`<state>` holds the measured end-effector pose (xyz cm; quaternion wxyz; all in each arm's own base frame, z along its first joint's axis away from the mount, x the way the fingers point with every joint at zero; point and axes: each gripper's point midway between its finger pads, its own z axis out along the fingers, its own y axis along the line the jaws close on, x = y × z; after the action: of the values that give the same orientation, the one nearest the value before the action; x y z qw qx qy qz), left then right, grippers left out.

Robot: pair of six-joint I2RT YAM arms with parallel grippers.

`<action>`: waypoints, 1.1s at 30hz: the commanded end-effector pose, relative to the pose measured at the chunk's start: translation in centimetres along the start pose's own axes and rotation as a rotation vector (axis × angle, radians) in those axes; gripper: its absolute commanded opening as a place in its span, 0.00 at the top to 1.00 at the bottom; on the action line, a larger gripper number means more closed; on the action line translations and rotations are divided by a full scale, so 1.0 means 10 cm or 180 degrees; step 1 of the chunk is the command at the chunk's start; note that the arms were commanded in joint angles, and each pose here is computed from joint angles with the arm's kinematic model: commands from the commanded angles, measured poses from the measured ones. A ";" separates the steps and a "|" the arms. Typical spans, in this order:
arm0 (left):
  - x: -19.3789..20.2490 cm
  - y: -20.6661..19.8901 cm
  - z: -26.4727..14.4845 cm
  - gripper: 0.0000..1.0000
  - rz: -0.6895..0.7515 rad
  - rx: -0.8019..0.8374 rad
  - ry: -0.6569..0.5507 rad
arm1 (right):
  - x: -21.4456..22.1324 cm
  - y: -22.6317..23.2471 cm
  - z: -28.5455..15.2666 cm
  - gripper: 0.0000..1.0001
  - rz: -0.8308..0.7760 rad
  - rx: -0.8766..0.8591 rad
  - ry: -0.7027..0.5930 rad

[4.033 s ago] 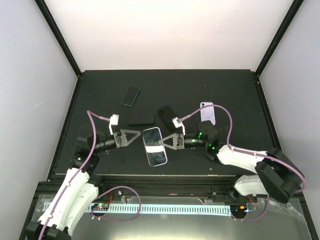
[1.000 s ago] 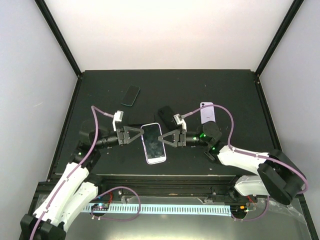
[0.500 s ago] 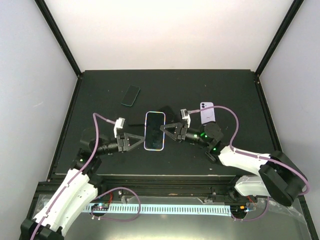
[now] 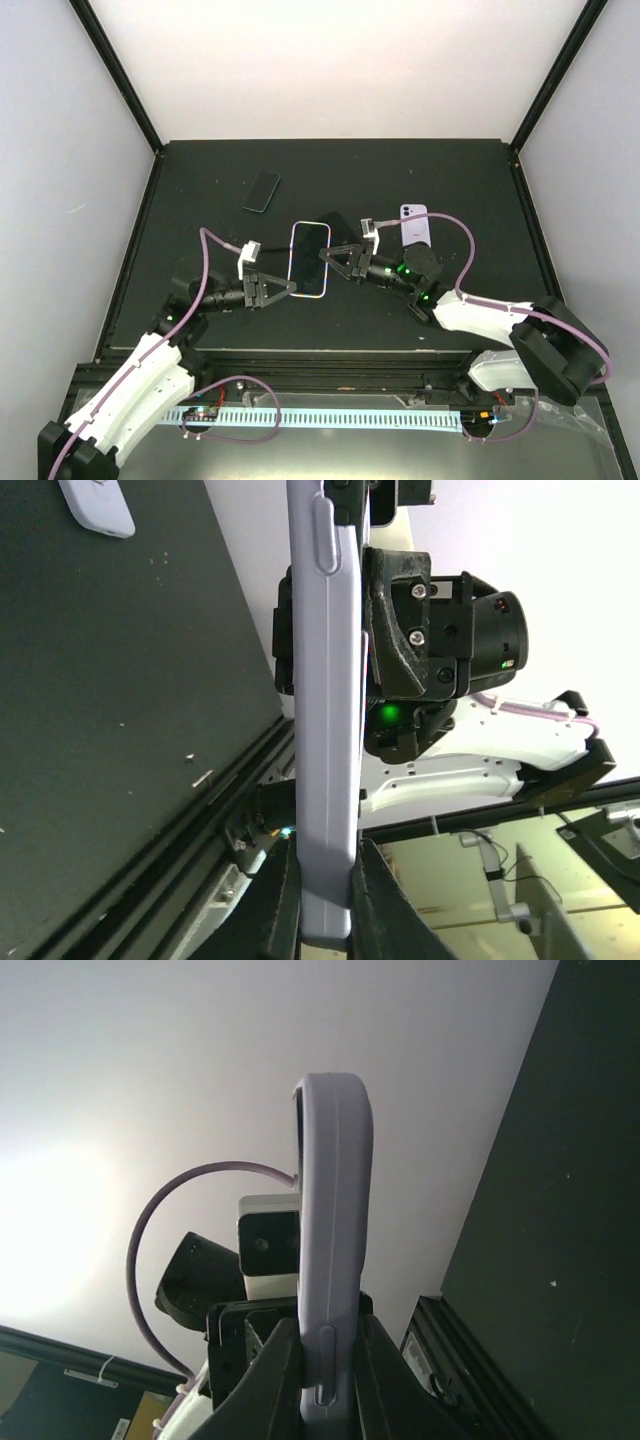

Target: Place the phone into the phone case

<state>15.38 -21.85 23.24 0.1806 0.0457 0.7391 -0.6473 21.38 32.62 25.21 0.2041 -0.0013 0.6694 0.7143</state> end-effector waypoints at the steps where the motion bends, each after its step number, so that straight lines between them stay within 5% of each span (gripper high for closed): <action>1: -0.08 0.01 -0.01 0.98 0.0143 -0.0267 -0.0059 | -0.03 0.15 0.00 0.89 -0.0265 -0.0113 -0.0034; 9: -0.13 -0.01 0.01 0.98 0.0175 -0.0299 -0.0062 | 0.13 0.12 0.01 0.82 -0.0255 -0.0160 0.0235; 12: -0.14 -0.09 0.00 0.98 0.0232 -0.0226 -0.0090 | 0.16 0.11 -0.01 0.92 -0.0224 -0.0204 0.0271; 19: -0.23 -0.20 -0.04 0.62 0.0387 -0.0223 -0.0232 | 0.24 0.16 -0.05 0.95 -0.0264 -0.0276 0.0399; 22: -0.30 -0.22 -0.03 0.56 0.0500 -0.0295 -0.0272 | 0.29 0.20 -0.08 0.95 -0.0293 -0.0339 0.0473; 33: -0.43 -0.27 0.00 0.78 0.0642 -0.0496 -0.0223 | 0.39 0.21 -0.16 0.95 -0.0468 -0.0315 0.0587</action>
<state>18.21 -21.65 25.68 0.2472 0.0654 0.7746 -0.5785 17.80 32.53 24.37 0.1691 -0.0863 0.6691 0.7185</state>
